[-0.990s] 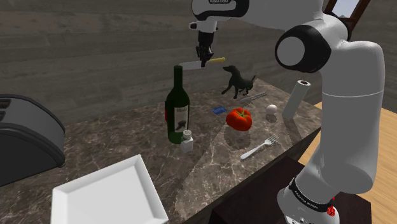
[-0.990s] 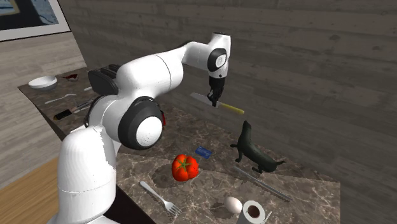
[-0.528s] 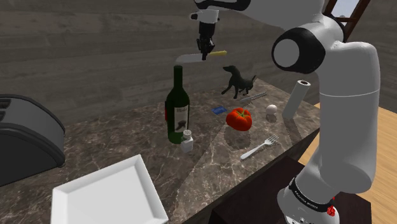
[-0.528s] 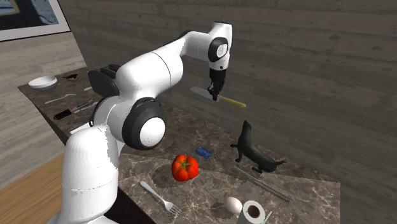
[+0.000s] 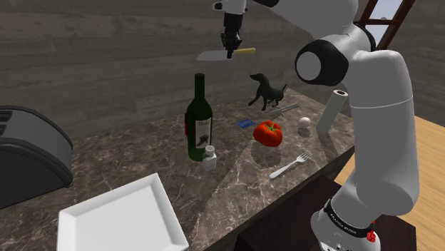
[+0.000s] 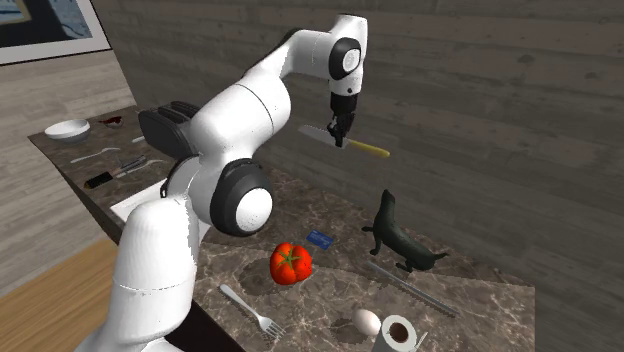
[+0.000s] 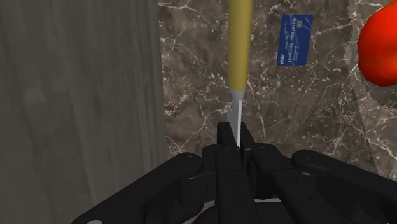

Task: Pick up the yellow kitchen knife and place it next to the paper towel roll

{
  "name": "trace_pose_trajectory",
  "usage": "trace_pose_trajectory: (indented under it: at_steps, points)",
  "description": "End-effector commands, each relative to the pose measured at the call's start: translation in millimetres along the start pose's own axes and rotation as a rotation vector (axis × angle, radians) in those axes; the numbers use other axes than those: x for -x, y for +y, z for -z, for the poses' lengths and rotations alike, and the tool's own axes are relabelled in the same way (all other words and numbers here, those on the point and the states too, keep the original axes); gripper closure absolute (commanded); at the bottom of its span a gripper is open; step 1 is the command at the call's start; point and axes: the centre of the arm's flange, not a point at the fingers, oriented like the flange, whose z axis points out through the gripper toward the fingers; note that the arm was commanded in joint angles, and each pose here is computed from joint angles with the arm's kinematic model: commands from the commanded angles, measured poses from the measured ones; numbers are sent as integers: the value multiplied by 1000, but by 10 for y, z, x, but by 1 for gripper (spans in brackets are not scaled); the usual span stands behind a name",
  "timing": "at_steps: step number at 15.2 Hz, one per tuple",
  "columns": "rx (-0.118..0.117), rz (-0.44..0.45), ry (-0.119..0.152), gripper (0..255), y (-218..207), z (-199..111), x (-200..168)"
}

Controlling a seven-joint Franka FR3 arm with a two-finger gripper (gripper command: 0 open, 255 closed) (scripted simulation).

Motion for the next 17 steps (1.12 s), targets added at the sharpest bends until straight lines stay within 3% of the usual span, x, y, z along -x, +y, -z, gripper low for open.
trace_pose_trajectory:
  at_steps: [1,17]
  points:
    - [-1,0,0,255,-72,56,105]
    - [-1,0,0,255,-1049,97,1977]
